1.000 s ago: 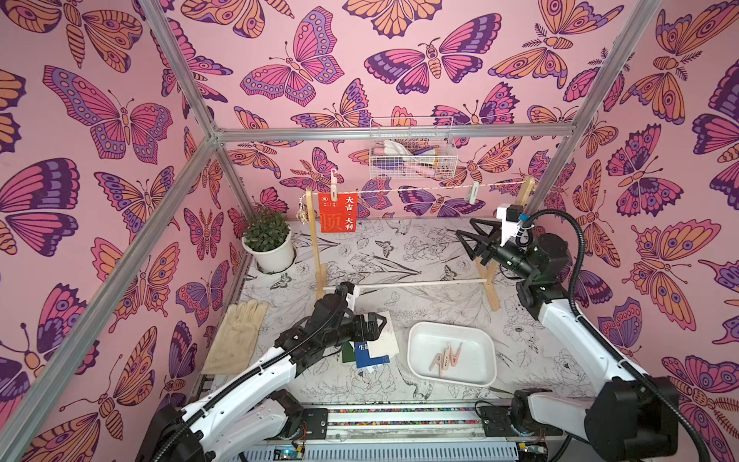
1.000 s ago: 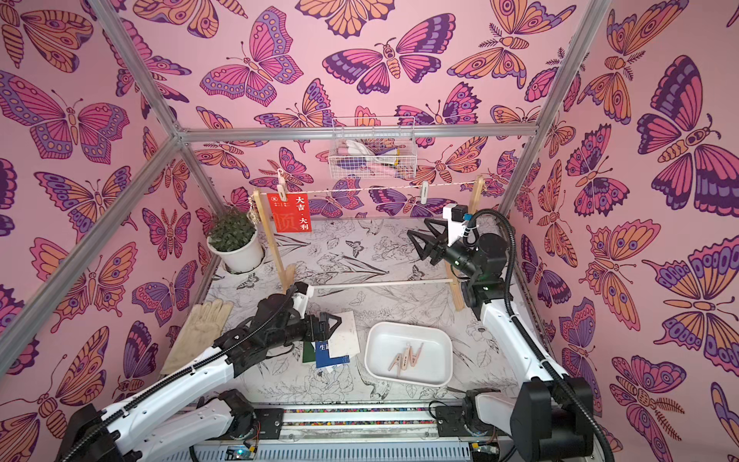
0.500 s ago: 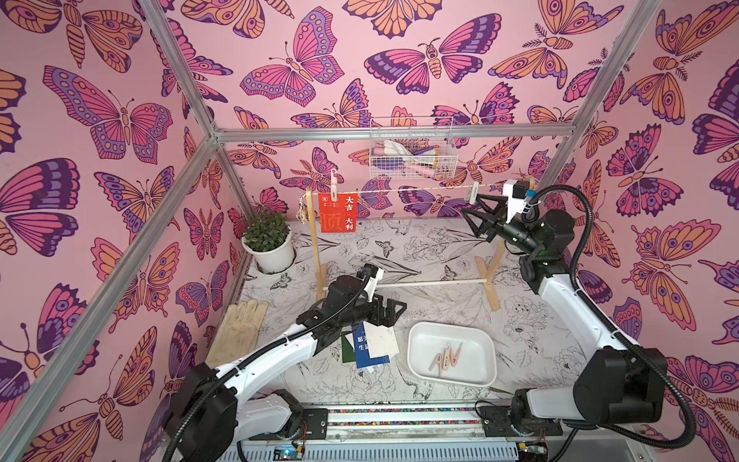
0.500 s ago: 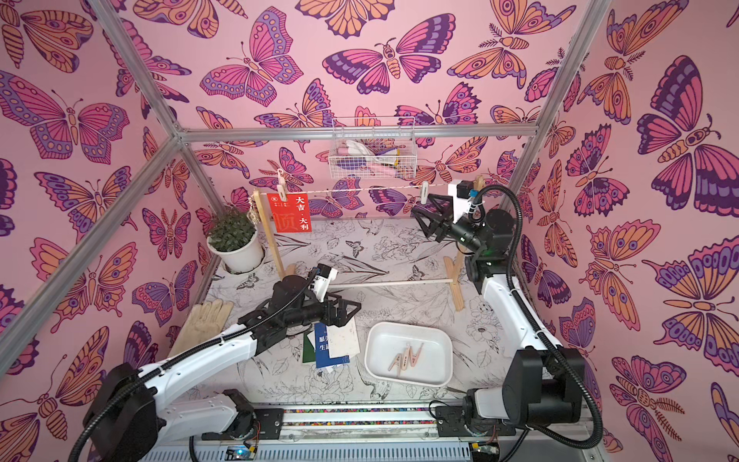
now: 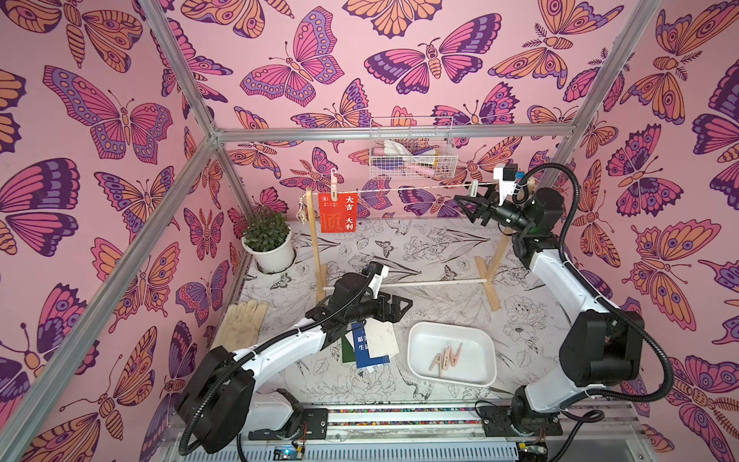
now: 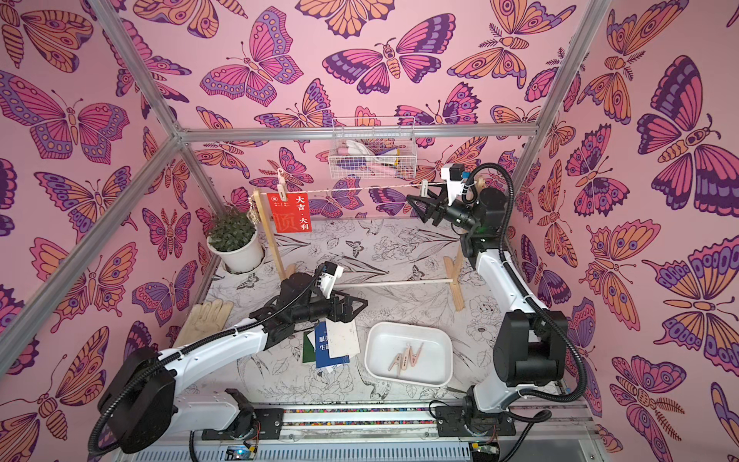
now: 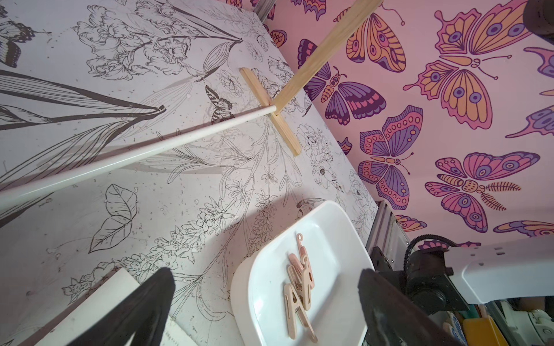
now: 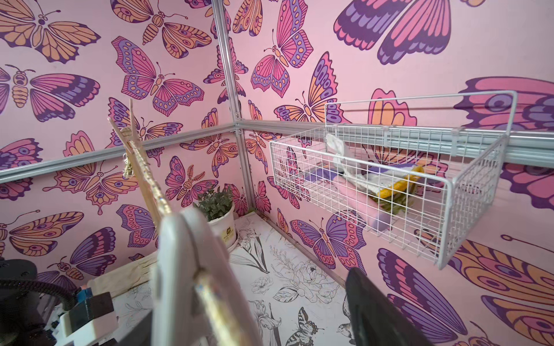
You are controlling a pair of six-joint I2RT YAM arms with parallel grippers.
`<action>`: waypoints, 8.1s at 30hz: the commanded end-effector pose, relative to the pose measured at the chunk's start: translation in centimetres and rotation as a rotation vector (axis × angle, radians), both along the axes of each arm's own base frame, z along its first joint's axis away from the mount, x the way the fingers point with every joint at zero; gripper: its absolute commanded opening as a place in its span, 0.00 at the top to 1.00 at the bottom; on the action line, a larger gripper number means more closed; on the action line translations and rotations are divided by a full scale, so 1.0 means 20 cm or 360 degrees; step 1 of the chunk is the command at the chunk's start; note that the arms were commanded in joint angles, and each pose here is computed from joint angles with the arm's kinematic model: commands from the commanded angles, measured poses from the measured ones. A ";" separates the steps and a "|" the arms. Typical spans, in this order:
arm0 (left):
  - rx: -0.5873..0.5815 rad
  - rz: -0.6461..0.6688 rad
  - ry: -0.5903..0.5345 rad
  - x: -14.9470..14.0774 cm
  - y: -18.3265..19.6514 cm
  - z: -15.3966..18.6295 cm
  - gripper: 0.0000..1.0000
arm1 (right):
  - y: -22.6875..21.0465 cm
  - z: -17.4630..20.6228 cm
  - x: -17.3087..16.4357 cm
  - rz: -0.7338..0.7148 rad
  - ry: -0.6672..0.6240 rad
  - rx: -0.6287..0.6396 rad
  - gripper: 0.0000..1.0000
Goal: Remove the postcards from the strings
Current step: Remove the clamp from the clothesline, then place the clamp in the storage box, then remove the clamp from the clothesline.
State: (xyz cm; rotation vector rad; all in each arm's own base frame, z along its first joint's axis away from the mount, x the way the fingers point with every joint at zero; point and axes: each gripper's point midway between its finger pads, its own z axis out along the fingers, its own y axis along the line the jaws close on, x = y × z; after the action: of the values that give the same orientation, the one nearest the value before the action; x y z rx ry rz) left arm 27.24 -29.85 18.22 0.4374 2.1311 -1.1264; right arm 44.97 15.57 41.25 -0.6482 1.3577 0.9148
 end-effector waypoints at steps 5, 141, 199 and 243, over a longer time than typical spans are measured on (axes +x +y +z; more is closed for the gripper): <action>-0.0050 -0.0026 -0.0013 0.00 -0.03 0.03 0.03 | 0.04 0.13 -0.08 0.0188 -0.0088 0.0007 0.28; -0.0126 -0.0072 -0.0287 -0.15 -0.07 0.32 0.05 | 0.14 -0.26 -0.52 0.0187 0.0493 -0.0280 1.00; 0.0256 0.0572 -0.0748 -0.17 0.82 0.82 0.00 | 0.80 0.58 -1.24 0.0513 -0.0040 0.0028 0.39; -0.0355 0.0917 -0.1280 0.61 0.62 0.63 0.01 | 1.42 0.46 -0.34 0.0584 -0.0162 -0.0138 0.20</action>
State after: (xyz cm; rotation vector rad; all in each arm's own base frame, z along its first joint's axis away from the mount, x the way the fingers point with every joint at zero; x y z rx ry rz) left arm 39.73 -18.70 27.60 0.1418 1.4428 -0.7056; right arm 38.32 44.10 49.83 -1.0037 1.2504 1.0835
